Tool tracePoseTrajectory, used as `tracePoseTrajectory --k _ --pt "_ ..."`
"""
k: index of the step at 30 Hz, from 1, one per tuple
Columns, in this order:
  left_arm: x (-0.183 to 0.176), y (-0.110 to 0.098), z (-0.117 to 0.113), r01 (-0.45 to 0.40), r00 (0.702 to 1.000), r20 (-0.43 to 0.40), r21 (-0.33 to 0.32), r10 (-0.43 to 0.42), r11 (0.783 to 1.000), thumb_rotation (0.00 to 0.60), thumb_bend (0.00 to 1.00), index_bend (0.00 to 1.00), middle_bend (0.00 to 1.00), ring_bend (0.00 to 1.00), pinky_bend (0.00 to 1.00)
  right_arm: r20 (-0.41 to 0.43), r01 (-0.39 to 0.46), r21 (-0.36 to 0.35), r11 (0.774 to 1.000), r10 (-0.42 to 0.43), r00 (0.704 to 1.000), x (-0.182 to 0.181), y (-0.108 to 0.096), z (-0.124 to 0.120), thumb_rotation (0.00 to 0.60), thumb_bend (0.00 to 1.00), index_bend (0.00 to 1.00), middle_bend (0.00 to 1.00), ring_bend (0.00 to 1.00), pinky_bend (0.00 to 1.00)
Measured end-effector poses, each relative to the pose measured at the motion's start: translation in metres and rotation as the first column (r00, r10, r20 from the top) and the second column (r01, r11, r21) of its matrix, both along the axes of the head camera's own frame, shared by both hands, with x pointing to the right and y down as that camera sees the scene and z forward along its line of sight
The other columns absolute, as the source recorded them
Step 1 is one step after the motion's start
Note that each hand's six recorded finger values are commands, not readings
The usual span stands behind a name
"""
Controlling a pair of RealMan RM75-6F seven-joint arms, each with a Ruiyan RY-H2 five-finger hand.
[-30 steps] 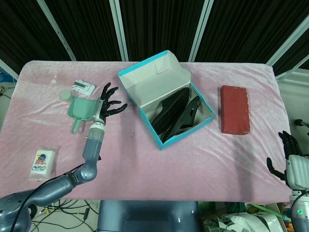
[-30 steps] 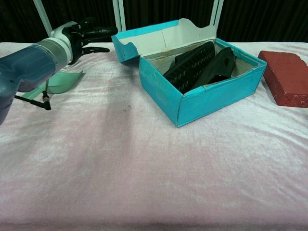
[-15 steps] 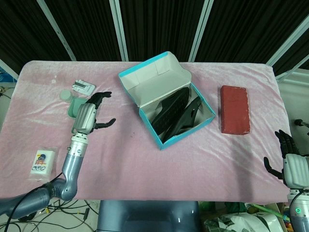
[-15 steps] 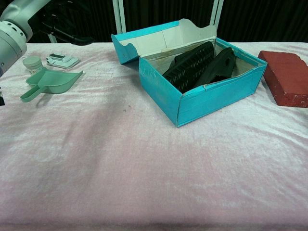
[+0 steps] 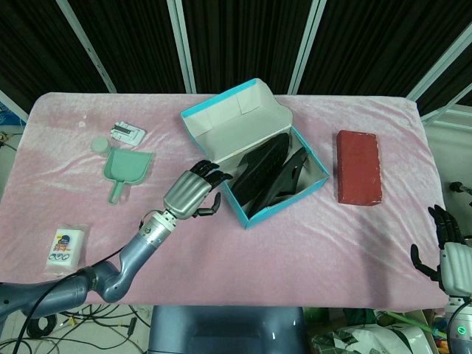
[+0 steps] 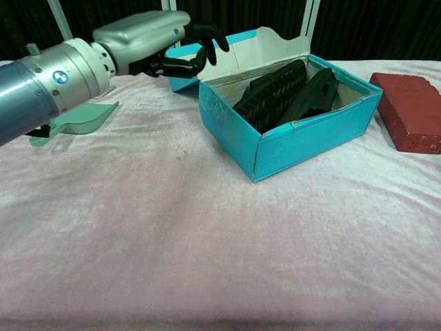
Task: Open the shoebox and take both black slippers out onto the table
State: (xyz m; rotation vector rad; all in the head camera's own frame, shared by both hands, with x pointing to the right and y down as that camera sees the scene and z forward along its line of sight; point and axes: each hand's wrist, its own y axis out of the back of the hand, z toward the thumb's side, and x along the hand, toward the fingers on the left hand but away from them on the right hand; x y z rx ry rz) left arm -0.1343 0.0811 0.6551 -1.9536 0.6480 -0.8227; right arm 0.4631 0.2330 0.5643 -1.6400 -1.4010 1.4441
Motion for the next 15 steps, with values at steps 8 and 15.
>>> tracePoseTrajectory --k 8,15 --pt "0.032 0.005 0.022 -0.051 0.998 0.026 -0.059 0.053 0.997 0.112 0.71 0.24 0.35 0.16 0.15 -0.001 -0.013 0.001 1.000 0.013 1.000 0.003 0.002 0.000 0.600 0.41 0.00 0.03 0.01 0.21" --pt "0.048 0.014 0.032 -0.101 0.994 0.033 -0.093 0.104 0.991 0.111 0.71 0.24 0.38 0.16 0.13 -0.002 -0.020 -0.005 1.000 0.020 1.000 0.005 0.003 0.001 0.600 0.41 0.00 0.03 0.01 0.21"
